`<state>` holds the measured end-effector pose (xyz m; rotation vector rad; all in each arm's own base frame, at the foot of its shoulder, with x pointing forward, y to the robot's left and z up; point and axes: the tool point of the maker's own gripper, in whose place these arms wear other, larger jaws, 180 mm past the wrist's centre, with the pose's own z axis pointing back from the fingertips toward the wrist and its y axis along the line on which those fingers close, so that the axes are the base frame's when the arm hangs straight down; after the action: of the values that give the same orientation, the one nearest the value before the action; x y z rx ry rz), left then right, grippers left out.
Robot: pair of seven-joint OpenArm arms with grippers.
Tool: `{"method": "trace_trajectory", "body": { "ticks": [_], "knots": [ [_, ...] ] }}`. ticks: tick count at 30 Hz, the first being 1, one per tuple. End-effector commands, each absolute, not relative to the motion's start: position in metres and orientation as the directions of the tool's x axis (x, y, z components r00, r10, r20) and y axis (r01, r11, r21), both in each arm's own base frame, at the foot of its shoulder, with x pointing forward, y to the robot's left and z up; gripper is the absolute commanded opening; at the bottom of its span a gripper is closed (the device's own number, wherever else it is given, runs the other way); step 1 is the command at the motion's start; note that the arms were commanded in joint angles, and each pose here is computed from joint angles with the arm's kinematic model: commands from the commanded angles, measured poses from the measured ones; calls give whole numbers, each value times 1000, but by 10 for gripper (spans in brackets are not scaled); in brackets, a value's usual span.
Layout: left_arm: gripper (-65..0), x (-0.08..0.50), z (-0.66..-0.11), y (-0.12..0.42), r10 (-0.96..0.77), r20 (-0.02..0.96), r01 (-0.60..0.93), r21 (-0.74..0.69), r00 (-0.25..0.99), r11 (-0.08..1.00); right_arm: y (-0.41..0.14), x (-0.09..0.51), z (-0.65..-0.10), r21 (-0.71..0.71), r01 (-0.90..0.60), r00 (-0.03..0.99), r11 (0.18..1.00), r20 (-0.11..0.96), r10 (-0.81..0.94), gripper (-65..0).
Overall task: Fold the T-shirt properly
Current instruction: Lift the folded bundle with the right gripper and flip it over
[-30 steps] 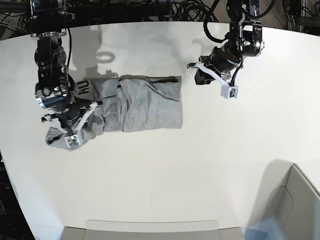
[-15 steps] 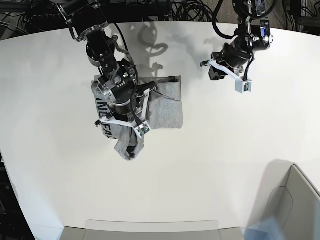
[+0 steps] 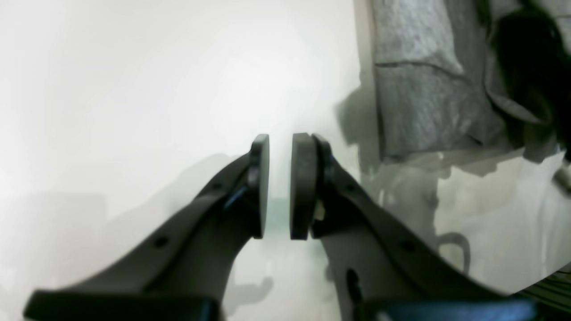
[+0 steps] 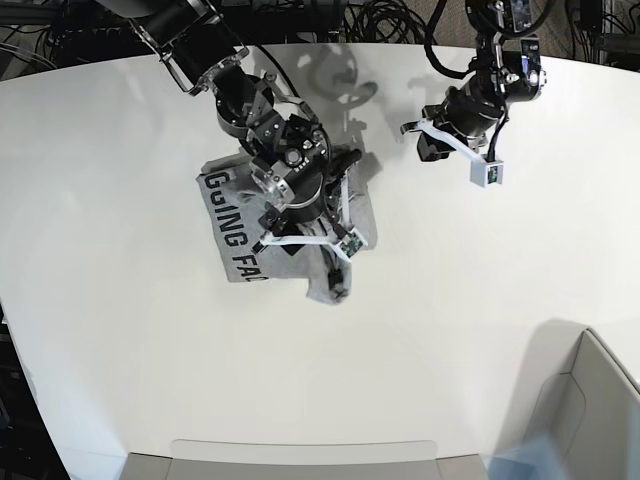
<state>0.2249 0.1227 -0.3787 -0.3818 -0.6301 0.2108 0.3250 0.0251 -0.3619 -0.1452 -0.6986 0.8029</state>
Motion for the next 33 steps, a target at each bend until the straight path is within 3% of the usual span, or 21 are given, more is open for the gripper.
{"method": "trace_trajectory", "body": {
  "ticks": [1,7,16,23,26,31,33],
  "knots": [
    [-566,228,-372,122,304,555,-62,-412,774,909,29,335,-347,-391,-593,458,704,555,695,-326],
    [-566,226,-372,122,304,552,-63,-412,776,909,38,334,-332,-386,-592,426,707,595,681,-326],
    [-566,226,-374,122,306,548,-66,-414,778,908,93,315,-314,-401,-679,242,616,669,702,-326],
    [-566,226,-374,122,306,548,-66,-414,778,908,84,337,-285,-388,-611,248,690,734,633,-336],
    [-566,226,-374,121,309,547,-67,-416,778,907,53,355,-280,-386,-541,298,747,742,600,-421],
    [-567,228,-367,116,298,563,-44,-420,771,906,-2,370,-291,-411,-459,377,788,713,592,-649],
    [-567,230,-356,105,280,585,-2,-429,761,904,-26,374,-297,-419,-424,417,803,697,584,-650]
  ]
}}
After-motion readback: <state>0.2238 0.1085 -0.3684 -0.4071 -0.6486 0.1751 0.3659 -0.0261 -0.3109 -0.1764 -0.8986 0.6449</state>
